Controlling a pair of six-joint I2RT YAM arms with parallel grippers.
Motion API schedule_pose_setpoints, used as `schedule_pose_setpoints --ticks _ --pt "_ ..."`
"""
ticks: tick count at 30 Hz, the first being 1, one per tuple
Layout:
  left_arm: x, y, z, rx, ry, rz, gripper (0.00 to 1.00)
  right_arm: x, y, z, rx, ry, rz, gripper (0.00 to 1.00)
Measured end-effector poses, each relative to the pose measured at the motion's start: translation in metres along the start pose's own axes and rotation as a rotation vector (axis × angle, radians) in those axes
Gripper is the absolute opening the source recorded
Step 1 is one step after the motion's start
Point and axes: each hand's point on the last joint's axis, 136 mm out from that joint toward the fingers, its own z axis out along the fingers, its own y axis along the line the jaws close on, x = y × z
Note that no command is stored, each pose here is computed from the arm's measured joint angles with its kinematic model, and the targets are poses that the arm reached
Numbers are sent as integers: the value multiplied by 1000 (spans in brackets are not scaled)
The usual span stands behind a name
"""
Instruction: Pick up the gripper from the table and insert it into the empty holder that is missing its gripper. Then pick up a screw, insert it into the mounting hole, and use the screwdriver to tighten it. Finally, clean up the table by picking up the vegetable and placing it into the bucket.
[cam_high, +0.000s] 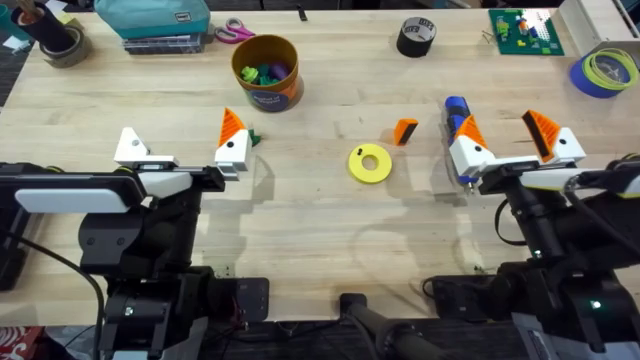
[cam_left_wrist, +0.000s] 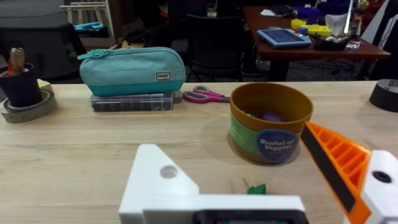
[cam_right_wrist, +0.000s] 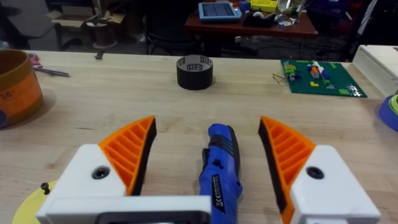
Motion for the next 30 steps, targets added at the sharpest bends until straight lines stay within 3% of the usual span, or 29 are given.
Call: schedule_pose_setpoints --ticks 11,14,19,25,30 --pt "-7 0 0 0 -28 0 985 -2 0 0 -3 -10 0 996" --pt "-23 0 -1 1 -91 0 985 -27 1 -1 -7 -109 -4 997" --pt "-33 0 -6 0 -52 1 985 -69 3 -11 -14 -233 -10 997" --pt "-95 -1 -27 -1 -34 37 985 -136 5 -43 -16 -289 -12 997" --pt "-139 -1 -32 0 58 57 985 -171 6 -62 -16 -202 -9 997"
